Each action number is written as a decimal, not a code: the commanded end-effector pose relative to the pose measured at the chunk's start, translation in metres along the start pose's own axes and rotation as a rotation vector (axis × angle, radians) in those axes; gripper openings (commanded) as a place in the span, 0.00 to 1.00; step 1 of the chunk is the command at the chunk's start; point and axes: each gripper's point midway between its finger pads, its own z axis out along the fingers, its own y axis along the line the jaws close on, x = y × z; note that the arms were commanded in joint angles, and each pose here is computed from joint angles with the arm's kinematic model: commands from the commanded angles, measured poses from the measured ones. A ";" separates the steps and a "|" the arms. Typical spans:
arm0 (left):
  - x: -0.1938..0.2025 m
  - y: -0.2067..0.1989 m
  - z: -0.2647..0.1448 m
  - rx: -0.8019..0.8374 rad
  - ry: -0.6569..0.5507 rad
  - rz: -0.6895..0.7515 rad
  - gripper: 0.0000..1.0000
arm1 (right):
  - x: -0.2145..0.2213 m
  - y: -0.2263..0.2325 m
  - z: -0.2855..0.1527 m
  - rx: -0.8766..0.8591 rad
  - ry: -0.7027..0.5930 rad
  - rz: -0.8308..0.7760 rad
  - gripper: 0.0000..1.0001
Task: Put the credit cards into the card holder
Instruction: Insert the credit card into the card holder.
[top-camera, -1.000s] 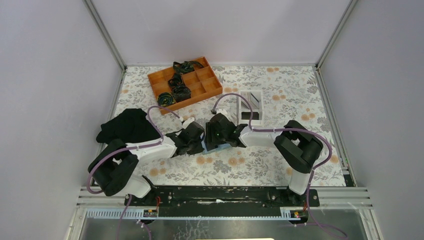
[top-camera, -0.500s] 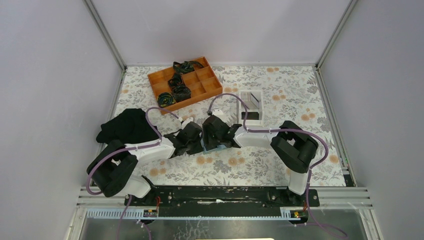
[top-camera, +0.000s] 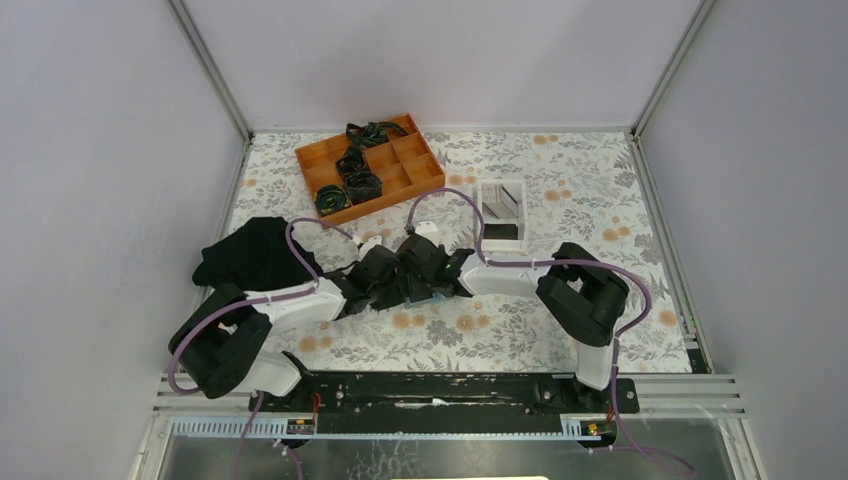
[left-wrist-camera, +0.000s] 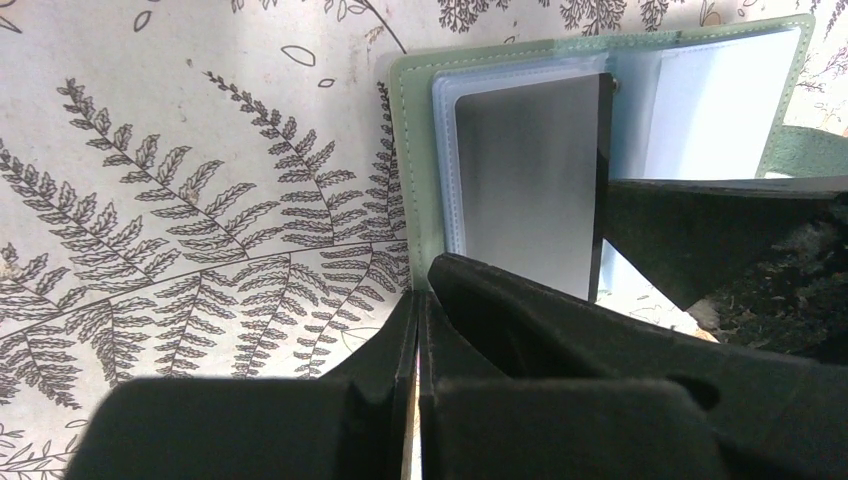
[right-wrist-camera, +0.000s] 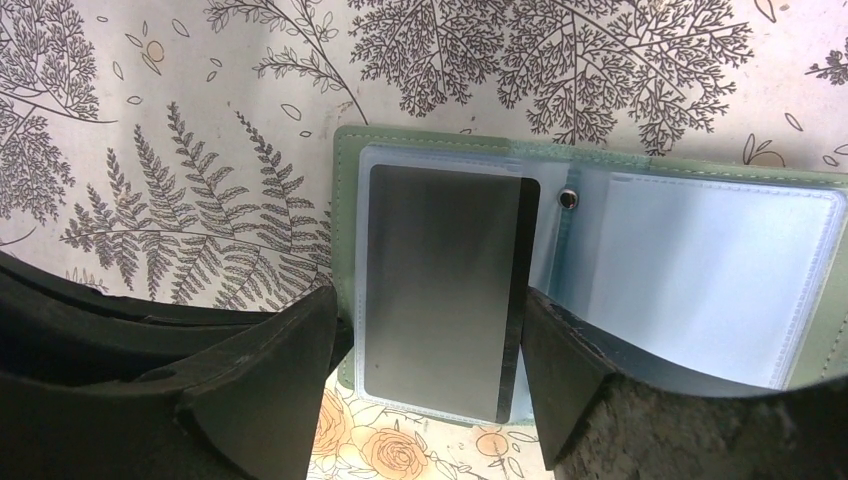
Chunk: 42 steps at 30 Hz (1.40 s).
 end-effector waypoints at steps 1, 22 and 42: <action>-0.006 -0.005 0.002 0.040 -0.036 -0.018 0.00 | 0.059 0.007 0.000 -0.001 0.199 -0.054 0.73; -0.009 0.002 0.002 0.040 -0.033 -0.040 0.00 | 0.033 0.003 -0.010 0.069 0.102 -0.083 0.71; -0.021 0.005 -0.011 0.013 -0.083 -0.048 0.00 | -0.017 -0.010 -0.038 0.082 -0.048 -0.050 0.71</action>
